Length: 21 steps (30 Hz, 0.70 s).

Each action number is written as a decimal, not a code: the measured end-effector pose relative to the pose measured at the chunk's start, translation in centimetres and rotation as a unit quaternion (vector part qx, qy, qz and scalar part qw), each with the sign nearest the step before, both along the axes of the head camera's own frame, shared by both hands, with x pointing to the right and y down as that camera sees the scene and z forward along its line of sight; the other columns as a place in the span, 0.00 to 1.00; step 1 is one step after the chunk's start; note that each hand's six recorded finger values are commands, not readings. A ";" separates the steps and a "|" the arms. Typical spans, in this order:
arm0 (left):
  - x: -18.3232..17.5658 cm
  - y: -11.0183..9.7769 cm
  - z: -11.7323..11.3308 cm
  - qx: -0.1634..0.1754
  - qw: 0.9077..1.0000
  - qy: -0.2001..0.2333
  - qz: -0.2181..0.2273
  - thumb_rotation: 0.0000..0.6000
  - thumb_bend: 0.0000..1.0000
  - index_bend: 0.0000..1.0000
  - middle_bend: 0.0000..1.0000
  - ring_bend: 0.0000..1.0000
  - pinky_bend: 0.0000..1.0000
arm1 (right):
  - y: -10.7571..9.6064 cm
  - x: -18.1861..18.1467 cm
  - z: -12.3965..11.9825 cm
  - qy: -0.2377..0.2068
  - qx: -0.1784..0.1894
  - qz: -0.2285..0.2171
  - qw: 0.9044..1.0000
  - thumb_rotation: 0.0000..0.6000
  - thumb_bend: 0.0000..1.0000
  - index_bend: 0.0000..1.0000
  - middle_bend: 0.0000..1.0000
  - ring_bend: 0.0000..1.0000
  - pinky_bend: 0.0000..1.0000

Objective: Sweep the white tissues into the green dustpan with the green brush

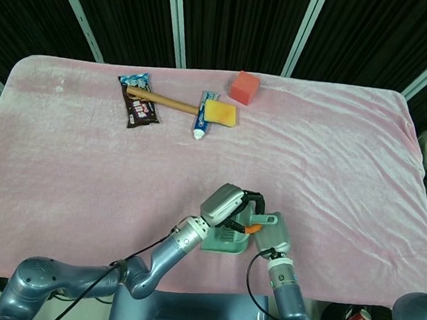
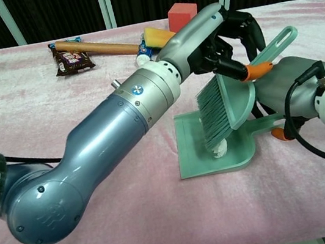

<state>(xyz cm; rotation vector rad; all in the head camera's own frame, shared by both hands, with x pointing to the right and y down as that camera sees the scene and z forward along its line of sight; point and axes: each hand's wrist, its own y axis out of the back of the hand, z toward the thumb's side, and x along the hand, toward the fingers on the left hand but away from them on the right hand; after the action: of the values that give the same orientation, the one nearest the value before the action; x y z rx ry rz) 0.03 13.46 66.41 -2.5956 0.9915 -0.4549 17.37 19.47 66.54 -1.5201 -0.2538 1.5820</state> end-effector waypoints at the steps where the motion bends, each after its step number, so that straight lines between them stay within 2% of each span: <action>1: -0.2 -0.1 -0.1 0.001 1.000 0.000 -0.001 1.00 0.37 0.63 0.67 0.83 0.97 | 0.0 0.0 0.0 0.000 0.000 0.001 1.000 1.00 0.48 0.70 0.65 0.75 0.78; 9: -1.9 -1.8 -1.2 0.020 1.000 0.003 -0.013 1.00 0.37 0.63 0.67 0.83 0.97 | -0.5 0.2 0.0 0.005 0.007 0.002 1.000 1.00 0.48 0.70 0.65 0.75 0.78; 16: -4.6 -4.0 -2.4 0.049 0.999 -0.012 -0.019 1.00 0.37 0.64 0.67 0.83 0.97 | -1.1 0.5 0.1 0.011 0.014 0.006 1.000 1.00 0.48 0.70 0.65 0.75 0.78; 21: -6.7 -5.0 -2.9 0.072 0.997 -0.032 -0.015 1.00 0.37 0.64 0.67 0.83 0.97 | -1.4 0.9 0.1 0.019 0.020 0.009 1.000 1.00 0.48 0.69 0.59 0.74 0.78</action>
<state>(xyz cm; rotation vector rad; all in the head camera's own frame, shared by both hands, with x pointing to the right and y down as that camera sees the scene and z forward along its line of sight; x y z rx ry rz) -6.64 8.49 63.49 -2.4269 1.0045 -0.4530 18.31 18.04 66.63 -1.4596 -0.2772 1.6078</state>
